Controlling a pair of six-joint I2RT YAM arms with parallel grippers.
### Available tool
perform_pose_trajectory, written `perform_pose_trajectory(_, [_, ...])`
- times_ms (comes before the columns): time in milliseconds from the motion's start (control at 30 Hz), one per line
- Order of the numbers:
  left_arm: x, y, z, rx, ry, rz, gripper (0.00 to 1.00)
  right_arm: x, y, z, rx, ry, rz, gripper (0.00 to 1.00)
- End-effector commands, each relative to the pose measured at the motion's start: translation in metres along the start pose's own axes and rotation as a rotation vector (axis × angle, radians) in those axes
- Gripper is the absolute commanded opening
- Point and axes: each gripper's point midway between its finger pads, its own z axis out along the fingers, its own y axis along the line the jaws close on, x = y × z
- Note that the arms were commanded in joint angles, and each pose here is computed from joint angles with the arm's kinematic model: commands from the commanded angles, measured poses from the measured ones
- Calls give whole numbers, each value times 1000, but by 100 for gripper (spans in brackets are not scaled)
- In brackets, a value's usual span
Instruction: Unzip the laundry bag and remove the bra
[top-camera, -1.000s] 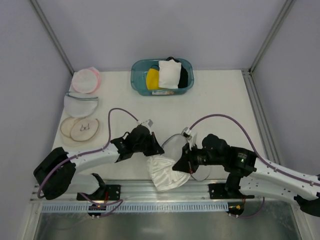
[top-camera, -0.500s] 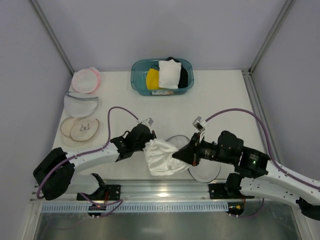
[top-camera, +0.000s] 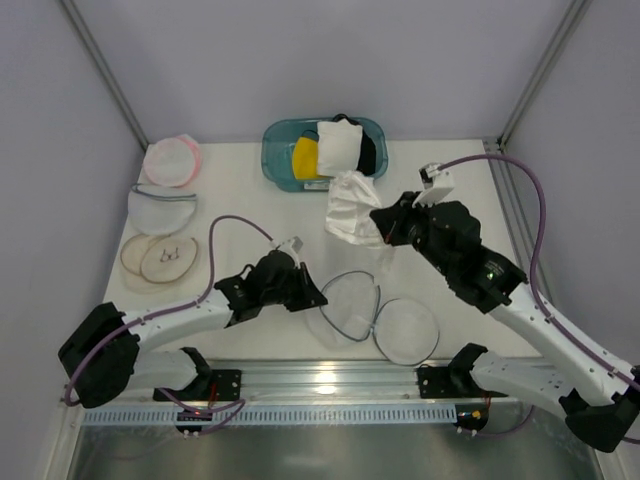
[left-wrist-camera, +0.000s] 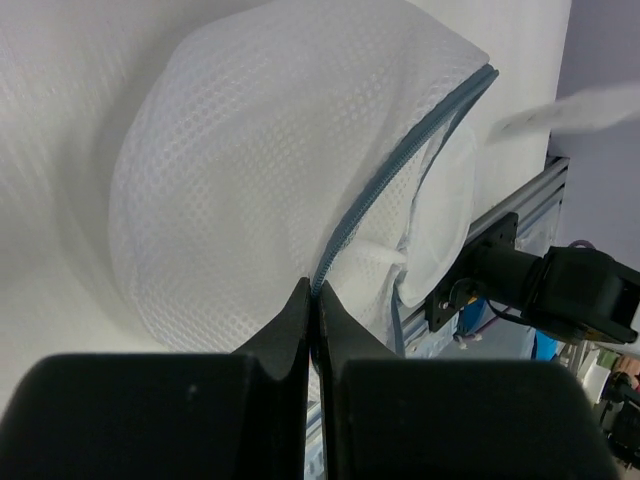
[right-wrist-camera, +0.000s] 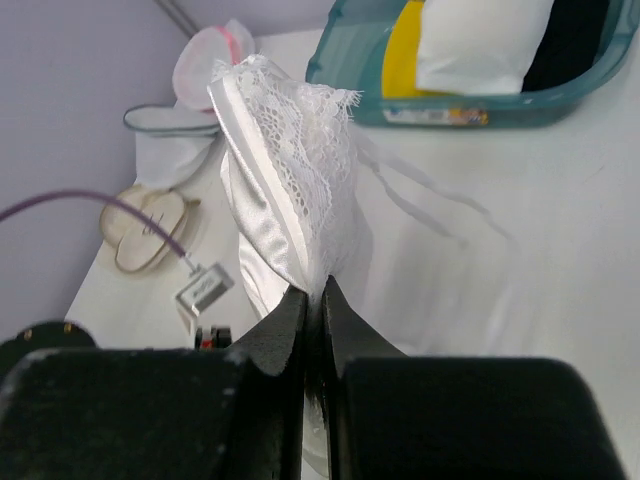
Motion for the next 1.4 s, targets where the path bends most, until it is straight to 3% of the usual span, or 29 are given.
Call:
perform_pose_trajectory(0, [1,-2,-6,22,-10,-3,0,-65,2,19,9,-163,-11,4])
perform_pose_trajectory(167, [4,-2,-9,36,-3,-8,0,-102,-7,69,33,-173,-23,4])
perform_pose_trajectory(200, [4,-3,-9,41,-3,-8,0,-125,-9,74,39,-211,-23,4])
perform_pose_trajectory(300, [4,-5,-11,48,0,-7,0,-123,-29,122,52,-137,-25,4])
perform_pose_trajectory(333, [4,-5,-11,49,-1,-7,0,-143,-26,129,46,-169,-30,4])
perform_pose_trajectory(400, [3,-7,-14,58,-5,-6,0,-130,-34,167,30,-104,-54,4])
perform_pose_trajectory(433, [3,-8,-16,65,-6,-5,0,-149,-34,175,20,-133,-60,4])
perform_pose_trajectory(600, [2,-10,-22,71,-13,0,0,-160,-32,231,-103,-110,-77,4])
perform_pose_trajectory(733, [3,-10,-26,71,-13,1,0,-147,-51,280,-153,-91,-64,4])
perform_pose_trajectory(1100, [9,-2,-31,68,-11,-25,0,-184,-119,339,-143,-255,-40,4])
perform_pose_trajectory(1367, [11,1,-30,53,-9,-30,0,-181,-193,358,104,-295,-9,4])
